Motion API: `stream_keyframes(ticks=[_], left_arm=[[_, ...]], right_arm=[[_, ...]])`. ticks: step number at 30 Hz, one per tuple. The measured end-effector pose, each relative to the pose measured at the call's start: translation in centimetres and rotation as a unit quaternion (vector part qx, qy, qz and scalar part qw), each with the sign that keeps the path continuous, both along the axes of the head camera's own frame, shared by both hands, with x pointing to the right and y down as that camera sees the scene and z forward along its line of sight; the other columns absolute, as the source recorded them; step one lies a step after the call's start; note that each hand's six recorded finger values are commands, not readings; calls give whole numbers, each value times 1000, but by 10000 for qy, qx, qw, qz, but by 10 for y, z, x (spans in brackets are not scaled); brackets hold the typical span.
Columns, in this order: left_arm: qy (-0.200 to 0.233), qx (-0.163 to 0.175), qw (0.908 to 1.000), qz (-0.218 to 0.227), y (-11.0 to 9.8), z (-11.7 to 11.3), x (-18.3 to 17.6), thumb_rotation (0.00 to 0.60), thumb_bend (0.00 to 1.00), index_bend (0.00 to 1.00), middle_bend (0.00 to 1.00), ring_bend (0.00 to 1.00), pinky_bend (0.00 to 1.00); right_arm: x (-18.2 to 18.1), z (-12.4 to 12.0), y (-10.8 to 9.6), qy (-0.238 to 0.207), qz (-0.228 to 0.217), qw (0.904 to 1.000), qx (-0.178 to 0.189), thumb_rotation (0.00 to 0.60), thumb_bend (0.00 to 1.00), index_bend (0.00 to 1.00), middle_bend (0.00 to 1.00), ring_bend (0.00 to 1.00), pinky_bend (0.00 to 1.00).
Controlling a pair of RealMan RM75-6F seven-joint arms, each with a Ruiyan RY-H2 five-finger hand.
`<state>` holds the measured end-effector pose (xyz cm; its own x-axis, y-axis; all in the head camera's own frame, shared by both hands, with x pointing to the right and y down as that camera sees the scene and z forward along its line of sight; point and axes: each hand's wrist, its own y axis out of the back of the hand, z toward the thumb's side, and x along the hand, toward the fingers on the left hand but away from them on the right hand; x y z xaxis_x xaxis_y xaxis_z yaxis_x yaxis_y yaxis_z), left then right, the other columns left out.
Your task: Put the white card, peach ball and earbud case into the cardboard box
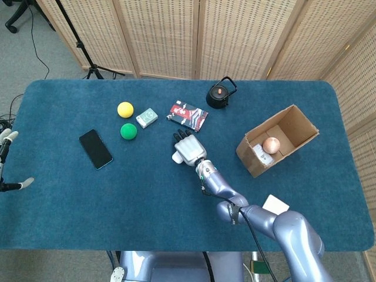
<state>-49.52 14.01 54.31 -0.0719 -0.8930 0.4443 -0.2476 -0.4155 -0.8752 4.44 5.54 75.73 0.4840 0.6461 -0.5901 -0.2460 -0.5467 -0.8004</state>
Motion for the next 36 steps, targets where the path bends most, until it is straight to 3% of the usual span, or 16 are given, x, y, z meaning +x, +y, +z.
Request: stream_keyframes(ticks=[12,21,29,32,36], left_arm=[[65,3,10000,57,2,-2,3,600,0,0,0,0,0],[121,1,9999,97,2,-4,3,600,0,0,0,0,0],[130,4,9996,250,4,-4,10,600,0,0,0,0,0],[138,2,9994,319,5,-4,15,600,0,0,0,0,0],[150,5,9991,391,6,-4,20,600,0,0,0,0,0]], right_arm=[[2,-41,-17,-636,300,9974,136,600,414,531,128,0,116],[23,-101,-47,-1014,617,9913,569,600,440,531,128,0,116],[124,-188,-94,-675,1158,9794,1508,600,440,531,128,0,116],[176,-208,-97,-341,1394,9747,1714,600,440,531,128,0,116],[217,-209,-86,-131,1579,9732,1667,600,440,531,128,0,116]])
